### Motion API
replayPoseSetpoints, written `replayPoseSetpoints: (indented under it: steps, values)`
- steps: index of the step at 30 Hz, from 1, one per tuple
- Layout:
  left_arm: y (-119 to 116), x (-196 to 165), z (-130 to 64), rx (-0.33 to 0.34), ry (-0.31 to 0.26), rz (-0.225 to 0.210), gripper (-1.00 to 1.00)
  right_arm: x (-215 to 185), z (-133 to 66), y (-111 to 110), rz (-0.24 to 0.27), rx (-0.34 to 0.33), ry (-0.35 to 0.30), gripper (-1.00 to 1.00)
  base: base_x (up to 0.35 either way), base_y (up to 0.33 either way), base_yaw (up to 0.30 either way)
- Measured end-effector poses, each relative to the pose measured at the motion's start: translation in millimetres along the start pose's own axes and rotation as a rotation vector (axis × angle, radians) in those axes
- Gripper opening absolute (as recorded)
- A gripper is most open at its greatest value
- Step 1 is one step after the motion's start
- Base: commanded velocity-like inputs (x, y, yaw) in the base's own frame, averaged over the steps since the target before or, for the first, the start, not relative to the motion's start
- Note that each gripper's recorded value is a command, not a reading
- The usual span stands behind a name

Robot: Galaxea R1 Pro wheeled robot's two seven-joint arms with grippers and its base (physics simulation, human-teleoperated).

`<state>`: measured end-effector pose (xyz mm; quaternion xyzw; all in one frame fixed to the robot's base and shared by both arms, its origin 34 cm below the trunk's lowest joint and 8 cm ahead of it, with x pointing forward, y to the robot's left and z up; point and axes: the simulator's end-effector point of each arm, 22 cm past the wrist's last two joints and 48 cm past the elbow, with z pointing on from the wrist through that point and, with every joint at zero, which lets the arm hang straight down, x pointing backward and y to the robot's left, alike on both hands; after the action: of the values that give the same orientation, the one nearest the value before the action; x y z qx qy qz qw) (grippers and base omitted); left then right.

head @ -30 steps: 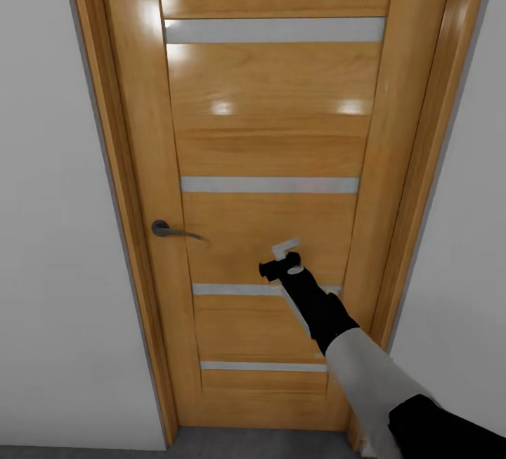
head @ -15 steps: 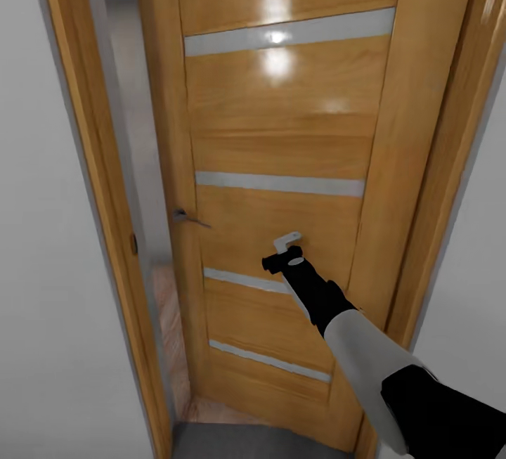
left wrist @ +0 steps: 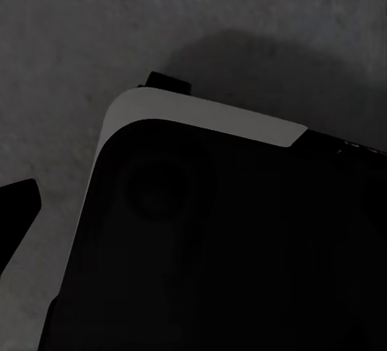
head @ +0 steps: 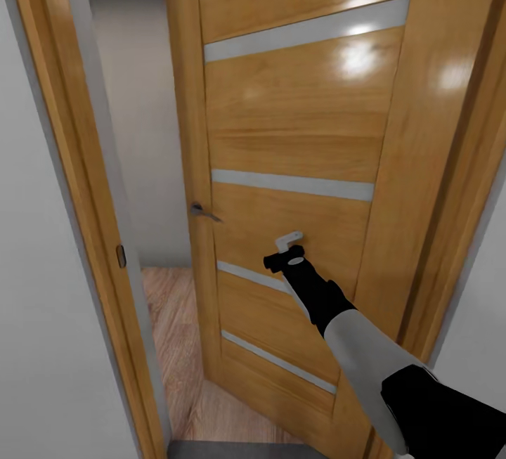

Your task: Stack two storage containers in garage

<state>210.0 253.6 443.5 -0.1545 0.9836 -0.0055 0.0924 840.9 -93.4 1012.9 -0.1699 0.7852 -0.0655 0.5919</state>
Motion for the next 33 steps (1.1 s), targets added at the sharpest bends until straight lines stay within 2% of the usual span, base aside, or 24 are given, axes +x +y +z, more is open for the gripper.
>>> replayPoseSetpoints:
  steps: [15, 29, 33]
  values:
    - [-0.1, -0.5, 0.0, 0.0, -0.001, 0.0, 1.0, 0.8, -0.2, -8.2, 0.003, 0.037, 0.003, 1.0, 0.0, 0.0, 0.0]
    - [0.2, -0.5, 0.0, -0.001, -0.001, -0.001, 1.0, 0.8, 0.0, -8.2, 0.002, 0.037, 0.002, 1.0, 0.002, 0.0, 0.0]
    - [0.7, -0.1, -0.1, -0.001, -0.001, 0.0, 1.0, 1.0, -0.5, -9.8, -0.001, 0.042, 0.001, 1.0, 0.171, 0.0, 0.0]
